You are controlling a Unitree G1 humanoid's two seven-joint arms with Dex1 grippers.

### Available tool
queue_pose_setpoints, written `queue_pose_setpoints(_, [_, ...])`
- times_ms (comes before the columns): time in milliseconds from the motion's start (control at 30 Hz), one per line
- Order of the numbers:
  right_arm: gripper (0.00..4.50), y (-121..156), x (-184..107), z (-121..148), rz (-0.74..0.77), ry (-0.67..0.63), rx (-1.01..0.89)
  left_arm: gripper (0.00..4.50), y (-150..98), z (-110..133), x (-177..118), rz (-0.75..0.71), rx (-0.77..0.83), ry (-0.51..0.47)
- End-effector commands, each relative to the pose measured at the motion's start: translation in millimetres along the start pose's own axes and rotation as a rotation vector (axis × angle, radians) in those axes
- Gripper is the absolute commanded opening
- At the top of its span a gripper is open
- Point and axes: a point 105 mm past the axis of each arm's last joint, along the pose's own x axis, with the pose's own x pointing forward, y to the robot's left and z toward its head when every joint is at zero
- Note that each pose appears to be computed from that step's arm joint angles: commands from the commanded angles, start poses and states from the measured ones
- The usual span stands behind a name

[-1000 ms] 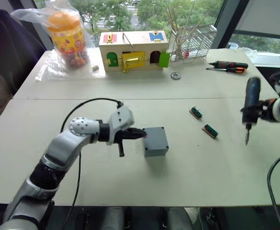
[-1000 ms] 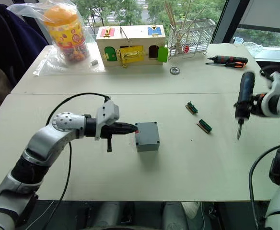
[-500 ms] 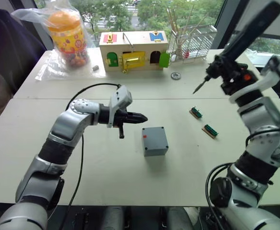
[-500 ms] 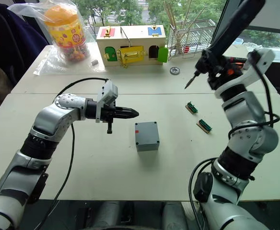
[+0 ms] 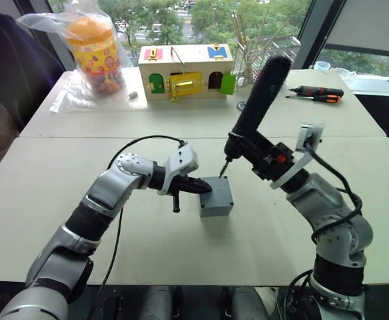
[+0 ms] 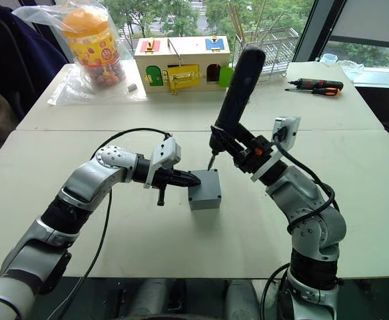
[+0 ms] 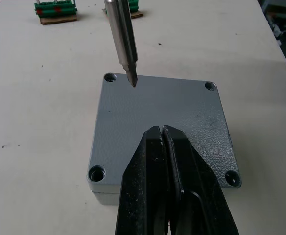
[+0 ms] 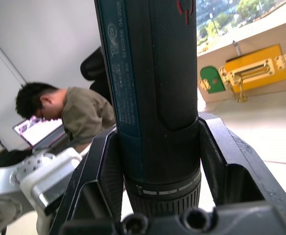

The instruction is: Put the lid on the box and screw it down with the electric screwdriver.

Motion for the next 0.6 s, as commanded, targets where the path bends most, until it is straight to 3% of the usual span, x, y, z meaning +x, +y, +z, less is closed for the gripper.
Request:
queue_pose_setpoints(33, [1.74,8.7,0.7,17.1,0.030,-0.067,-0.091,0.00,1.0,-8.4,-1.3,0.020,-0.001,0.027])
queue_pose_setpoints(600, [1.74,-10.8,-2.1,2.3,-0.051,-0.041,-0.158,0.00,-2.7,-4.7,-0.3,0.010,0.006,0.015])
